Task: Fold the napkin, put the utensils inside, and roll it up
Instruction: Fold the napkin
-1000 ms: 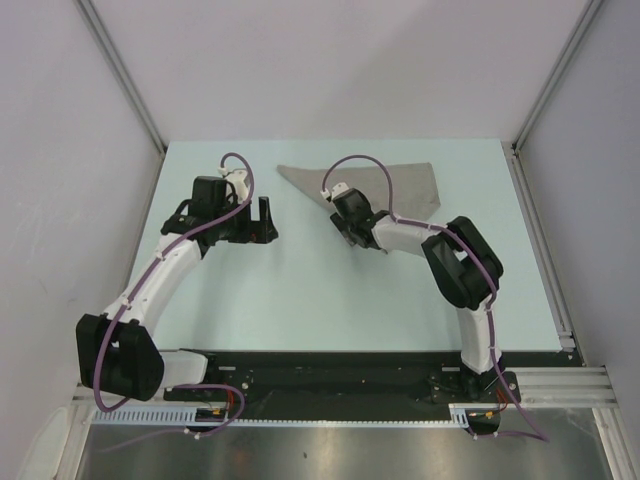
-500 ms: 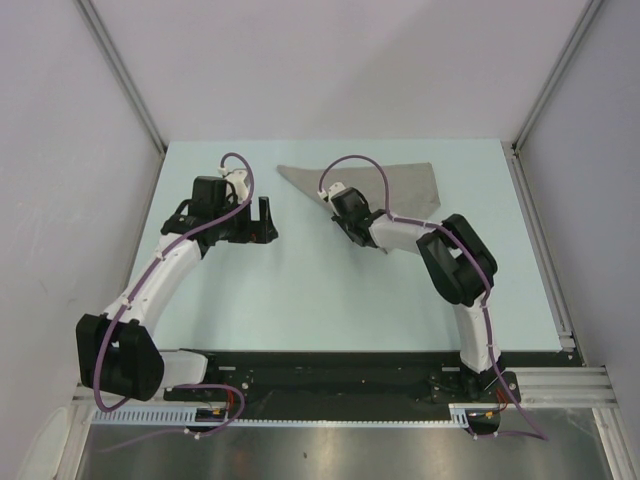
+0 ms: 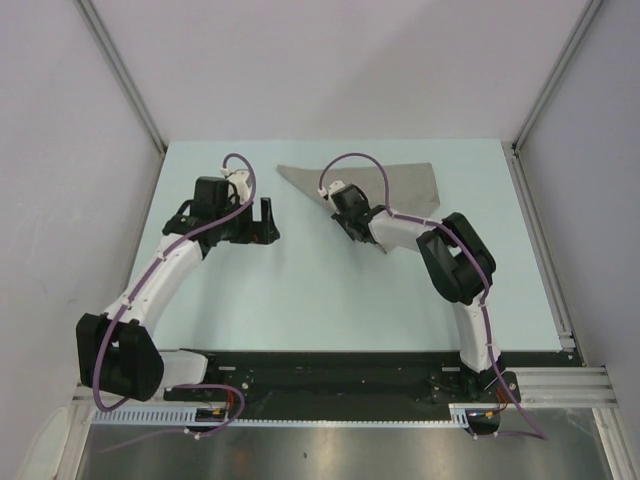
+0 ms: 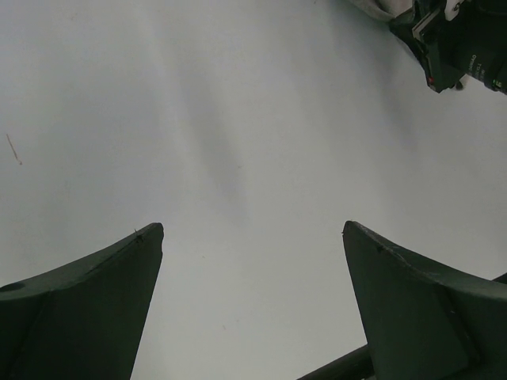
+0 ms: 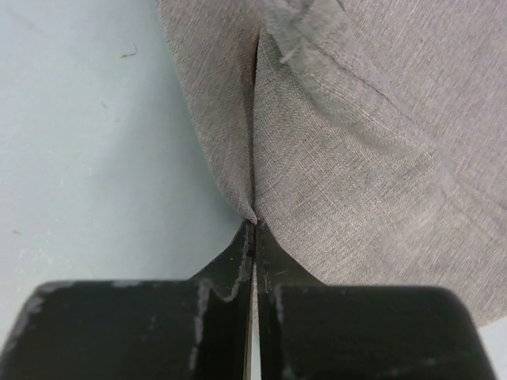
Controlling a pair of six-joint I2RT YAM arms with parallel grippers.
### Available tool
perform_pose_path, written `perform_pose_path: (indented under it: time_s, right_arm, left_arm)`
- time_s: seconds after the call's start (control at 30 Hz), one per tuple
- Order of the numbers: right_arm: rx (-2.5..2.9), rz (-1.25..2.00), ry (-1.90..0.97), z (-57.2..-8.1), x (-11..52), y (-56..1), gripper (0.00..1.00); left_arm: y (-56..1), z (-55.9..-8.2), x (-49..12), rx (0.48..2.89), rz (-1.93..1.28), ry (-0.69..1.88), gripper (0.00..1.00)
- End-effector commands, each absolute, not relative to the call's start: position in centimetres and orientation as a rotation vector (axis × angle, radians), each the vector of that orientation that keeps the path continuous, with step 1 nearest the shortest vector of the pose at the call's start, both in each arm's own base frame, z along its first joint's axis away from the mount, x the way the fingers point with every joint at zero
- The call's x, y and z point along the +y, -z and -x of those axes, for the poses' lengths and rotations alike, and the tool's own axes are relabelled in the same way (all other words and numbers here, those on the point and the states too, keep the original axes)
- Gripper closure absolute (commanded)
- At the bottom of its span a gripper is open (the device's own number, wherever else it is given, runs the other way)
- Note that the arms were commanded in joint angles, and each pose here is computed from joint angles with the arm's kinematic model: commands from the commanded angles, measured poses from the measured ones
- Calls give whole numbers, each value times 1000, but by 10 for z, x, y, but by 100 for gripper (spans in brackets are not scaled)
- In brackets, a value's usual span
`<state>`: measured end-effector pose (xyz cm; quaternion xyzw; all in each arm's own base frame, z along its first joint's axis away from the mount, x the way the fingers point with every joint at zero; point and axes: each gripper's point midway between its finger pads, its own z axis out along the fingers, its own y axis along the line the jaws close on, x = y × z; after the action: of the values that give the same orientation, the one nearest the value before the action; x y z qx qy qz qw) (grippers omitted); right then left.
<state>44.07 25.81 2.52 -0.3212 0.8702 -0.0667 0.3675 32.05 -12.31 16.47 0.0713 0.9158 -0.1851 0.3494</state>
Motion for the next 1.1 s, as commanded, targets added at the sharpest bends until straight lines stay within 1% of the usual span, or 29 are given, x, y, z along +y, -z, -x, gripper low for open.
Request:
perform_pose_path:
  time_s: [0.0,0.13,0.2,0.23,0.27,0.33,0.37,0.5,0.6,0.67,0.7,0.87,0.9,0.93,0.97,1.0,1.07]
  right_arm:
    - [2355,843,104,-396,267,-15,100]
    - [2398,828,77,-366,268,-16,100]
    - [2436,837,70,-342,267,-7,100]
    - [2422,841,59,-336,270,-14,100]
    - [2439,827,62,-327,267,-13,100]
    - [2463,814,57,-308,263,-10,100]
    - [2471,816,55,-302,262,-10,100]
    - [2504,836,30,-270,258,-9,100]
    - [2505,852,-8,-245,261,-12,100]
    - [2520,852,-38,-231,261,-10,100]
    - [2507,842,-71,-228,265,-17,100]
    - [2490,835,-214,-211,274,-26,100]
    - [2483,834,-228,-211,275,-27,98]
    - [2470,824,-248,-211,277,-32,93]
    - [2468,829,-254,-210,277,-33,87]
    - [2462,830,-257,-210,277,-34,71]
    - [2444,825,-269,-212,278,-40,60]
  left_arm:
    - [-167,-320,-136,2350,-180,543,0]
    - [-171,-320,-148,2314,-146,640,0]
    - [-171,-316,-154,2304,-90,702,0]
    - [-161,-311,-154,2320,-64,718,0]
    - [-166,-314,-157,2285,-19,749,0]
    - [-155,-311,-156,2289,69,769,0]
    - [-158,-316,-157,2248,90,773,0]
    - [-136,-324,-145,2217,236,718,0]
    - [-115,-330,-128,2212,334,608,0]
    - [-104,-333,-115,2196,412,539,2]
    - [-107,-340,-112,2157,432,534,2]
    - [-94,-353,-91,2108,560,469,16]
    - [-92,-354,-90,2112,574,472,18]
    - [-85,-357,-90,2118,600,474,19]
    - [-81,-358,-86,2119,623,470,20]
    - [-77,-358,-85,2124,640,474,21]
    - [-63,-356,-79,2136,691,479,25]
